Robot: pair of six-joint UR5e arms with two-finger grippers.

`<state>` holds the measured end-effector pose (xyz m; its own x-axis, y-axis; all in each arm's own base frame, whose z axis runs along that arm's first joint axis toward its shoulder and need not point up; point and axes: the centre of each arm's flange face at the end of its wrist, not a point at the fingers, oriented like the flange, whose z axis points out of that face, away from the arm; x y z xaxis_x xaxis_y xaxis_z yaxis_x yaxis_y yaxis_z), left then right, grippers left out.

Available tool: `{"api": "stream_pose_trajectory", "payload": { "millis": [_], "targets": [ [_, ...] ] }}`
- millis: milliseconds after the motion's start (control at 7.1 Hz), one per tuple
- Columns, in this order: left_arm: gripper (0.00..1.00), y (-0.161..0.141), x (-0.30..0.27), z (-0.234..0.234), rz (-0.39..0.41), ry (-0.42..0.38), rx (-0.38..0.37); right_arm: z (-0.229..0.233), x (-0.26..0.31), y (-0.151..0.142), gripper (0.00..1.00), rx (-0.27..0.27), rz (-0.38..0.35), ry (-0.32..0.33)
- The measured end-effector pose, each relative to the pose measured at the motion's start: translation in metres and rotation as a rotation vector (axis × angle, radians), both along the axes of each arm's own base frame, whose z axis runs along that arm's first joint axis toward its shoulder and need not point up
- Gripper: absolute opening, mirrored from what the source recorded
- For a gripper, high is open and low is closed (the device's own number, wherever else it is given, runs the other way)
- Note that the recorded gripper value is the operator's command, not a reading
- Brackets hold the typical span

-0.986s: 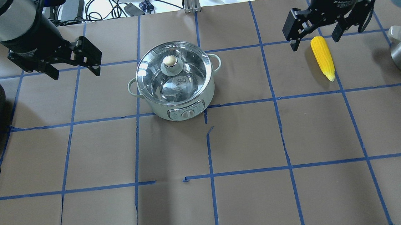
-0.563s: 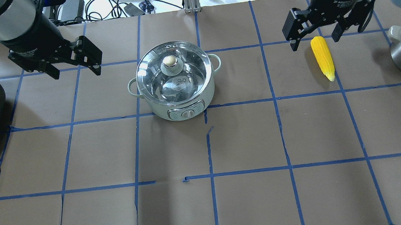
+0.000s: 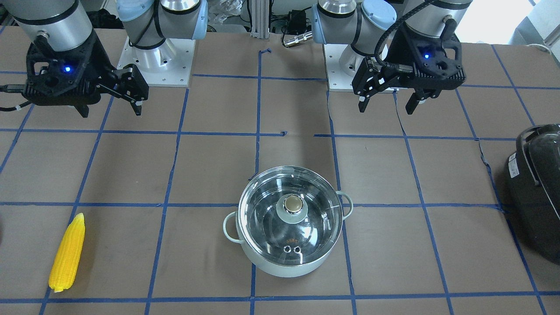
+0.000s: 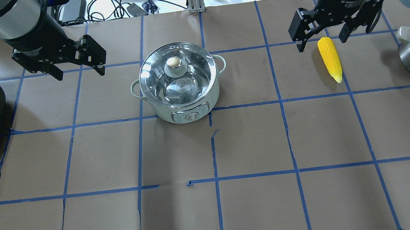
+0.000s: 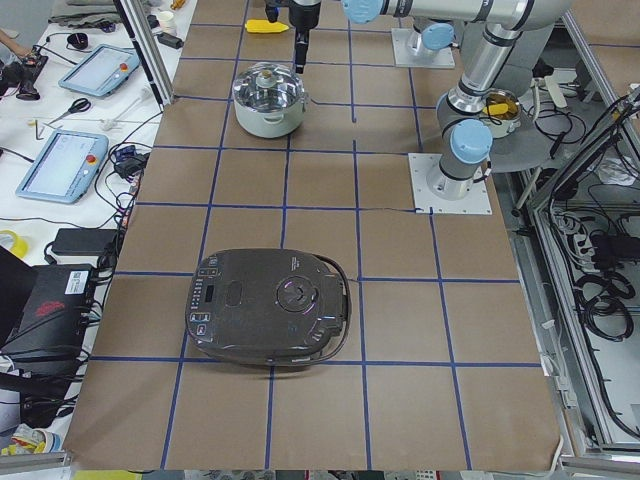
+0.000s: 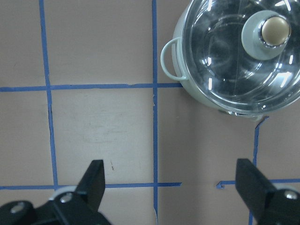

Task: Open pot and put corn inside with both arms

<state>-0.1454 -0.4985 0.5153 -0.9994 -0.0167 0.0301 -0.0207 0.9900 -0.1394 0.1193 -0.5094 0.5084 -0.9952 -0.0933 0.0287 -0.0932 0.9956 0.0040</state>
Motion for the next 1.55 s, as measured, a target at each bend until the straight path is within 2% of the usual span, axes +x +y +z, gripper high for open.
{"api": "stream_pose_trajectory", "payload": {
  "millis": [141, 423, 704, 1127, 1549],
  "targets": [
    [1.0, -0.022, -0.023, -0.011, 0.012, 0.009, -0.027, 0.0, 0.0, 0.0, 1.0, 0.002, 0.0, 0.001],
    [1.0, -0.073, -0.068, -0.045, 0.026, 0.023, -0.014, 0.0, -0.001, 0.0, 1.0, 0.002, -0.002, 0.002],
    [1.0, -0.107, -0.106, -0.065, 0.041, 0.032, -0.001, -0.004, -0.001, -0.001, 1.0, 0.01, -0.005, 0.001],
    [1.0, -0.128, -0.136, -0.11, 0.064, 0.033, 0.042, -0.007, -0.003, -0.003, 1.0, 0.01, -0.007, 0.004],
    [0.97, -0.124, -0.137, -0.161, 0.067, 0.026, 0.068, -0.009, -0.008, -0.004, 1.0, 0.021, -0.025, -0.001]
  ]
}}
